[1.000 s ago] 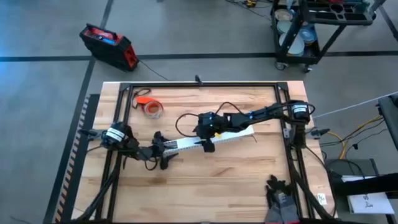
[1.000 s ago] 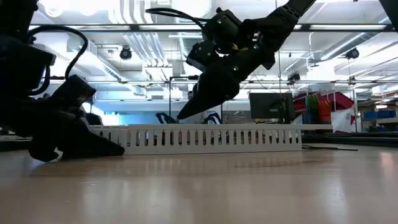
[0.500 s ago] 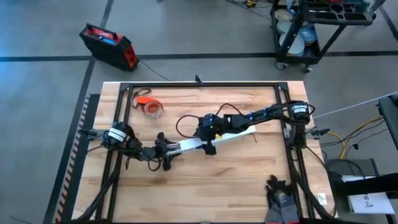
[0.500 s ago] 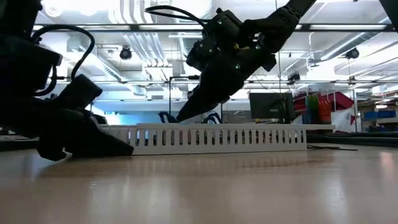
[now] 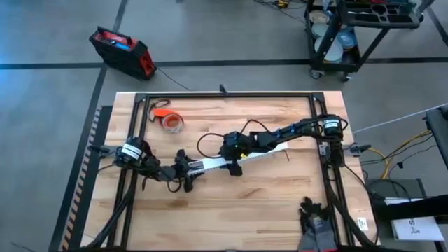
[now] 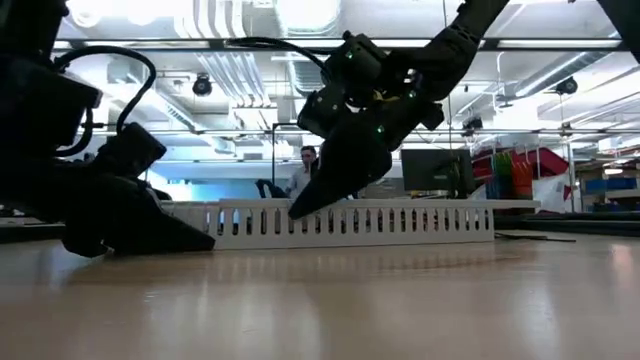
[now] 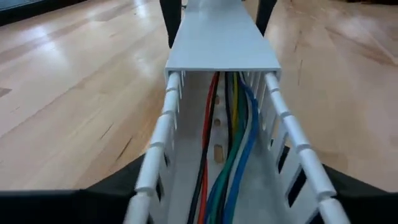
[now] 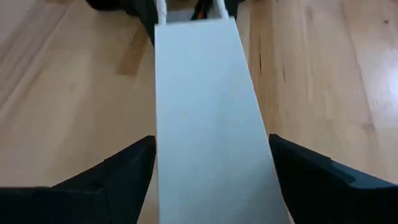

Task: Ziptie cables
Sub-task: Close the white cable duct

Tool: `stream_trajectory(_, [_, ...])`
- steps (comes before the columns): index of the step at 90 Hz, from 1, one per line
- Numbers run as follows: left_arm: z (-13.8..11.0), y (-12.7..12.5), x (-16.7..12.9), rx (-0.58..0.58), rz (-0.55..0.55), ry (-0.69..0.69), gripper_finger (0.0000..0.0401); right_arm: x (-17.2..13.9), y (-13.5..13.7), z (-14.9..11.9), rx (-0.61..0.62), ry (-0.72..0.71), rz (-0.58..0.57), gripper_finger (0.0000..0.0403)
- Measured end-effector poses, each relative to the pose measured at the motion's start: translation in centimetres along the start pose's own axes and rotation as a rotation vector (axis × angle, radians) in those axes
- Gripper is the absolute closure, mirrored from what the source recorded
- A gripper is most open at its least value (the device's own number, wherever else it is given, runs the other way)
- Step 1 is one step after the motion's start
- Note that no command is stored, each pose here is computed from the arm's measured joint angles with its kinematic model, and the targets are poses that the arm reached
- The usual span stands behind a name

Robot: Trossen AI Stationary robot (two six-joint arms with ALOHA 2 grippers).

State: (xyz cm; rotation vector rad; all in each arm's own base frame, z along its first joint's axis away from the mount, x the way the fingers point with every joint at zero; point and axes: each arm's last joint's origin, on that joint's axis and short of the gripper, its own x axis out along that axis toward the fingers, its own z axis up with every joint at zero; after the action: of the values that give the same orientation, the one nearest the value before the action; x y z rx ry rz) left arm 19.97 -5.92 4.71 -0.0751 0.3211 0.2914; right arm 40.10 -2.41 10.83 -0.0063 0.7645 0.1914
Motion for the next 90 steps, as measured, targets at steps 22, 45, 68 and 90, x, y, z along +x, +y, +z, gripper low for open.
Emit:
stream_trajectory(22, [-0.06, -0.02, 0.05, -0.009, -0.003, 0.007, 0.0156, 0.01, 0.05, 0.18, -0.004, -0.017, 0.002, 0.0155])
stream_trajectory(45, [-0.12, 0.02, 0.01, -0.009, -0.001, 0.012, 0.0178, 0.01, 0.06, 0.23, -0.008, -0.022, 0.002, 0.0154])
stream_trajectory(68, [-0.13, 0.01, 0.02, -0.016, -0.002, 0.013, 0.0166, 0.10, 0.43, 0.67, -0.068, -0.058, -0.011, 0.0153])
stream_trajectory(90, [-0.15, 0.03, 0.00, -0.014, -0.002, 0.014, 0.0176, 0.12, 0.57, 0.83, -0.079, -0.064, -0.010, 0.0179])
